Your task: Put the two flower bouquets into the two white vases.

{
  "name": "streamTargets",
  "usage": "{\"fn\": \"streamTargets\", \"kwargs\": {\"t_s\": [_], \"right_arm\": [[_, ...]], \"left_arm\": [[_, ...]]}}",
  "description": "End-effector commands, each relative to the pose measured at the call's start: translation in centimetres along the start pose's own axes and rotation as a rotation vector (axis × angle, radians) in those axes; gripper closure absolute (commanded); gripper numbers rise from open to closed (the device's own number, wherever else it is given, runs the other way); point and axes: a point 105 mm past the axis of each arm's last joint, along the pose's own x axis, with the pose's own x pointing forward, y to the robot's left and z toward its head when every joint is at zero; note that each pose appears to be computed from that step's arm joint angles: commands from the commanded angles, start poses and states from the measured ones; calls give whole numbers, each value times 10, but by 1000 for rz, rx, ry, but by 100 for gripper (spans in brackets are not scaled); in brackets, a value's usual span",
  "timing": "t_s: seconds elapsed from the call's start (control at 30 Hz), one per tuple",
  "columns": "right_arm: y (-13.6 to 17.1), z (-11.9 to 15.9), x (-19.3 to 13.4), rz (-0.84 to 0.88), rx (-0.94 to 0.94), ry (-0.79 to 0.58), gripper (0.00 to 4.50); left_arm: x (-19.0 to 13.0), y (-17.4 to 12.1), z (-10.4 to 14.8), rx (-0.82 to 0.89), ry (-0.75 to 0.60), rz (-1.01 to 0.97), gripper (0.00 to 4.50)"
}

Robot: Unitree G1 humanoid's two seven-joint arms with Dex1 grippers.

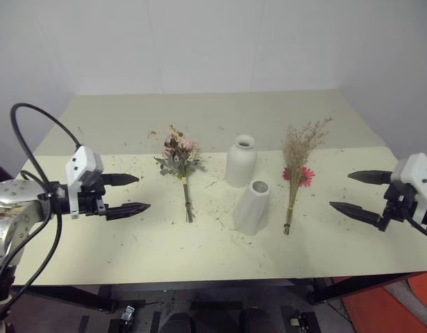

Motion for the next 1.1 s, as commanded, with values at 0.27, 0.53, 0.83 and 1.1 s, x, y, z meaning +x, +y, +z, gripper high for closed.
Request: {"fn": "streamTargets", "kwargs": {"t_s": [0.27,0.53,0.83,1.1], "right_arm": [[-6,19,18,12,-42,-18,0],[-9,41,25,54,-110,-97,0],[-9,68,30,118,-204,-176,0],[-9,88,22,213,-262,-228,0]], "left_arm": [[18,14,28,105,48,-11,2],[69,42,7,-158,390,154,2],[113,66,-5,-249,566,280,2],[142,72,-13,-338,588,297,2]]}}
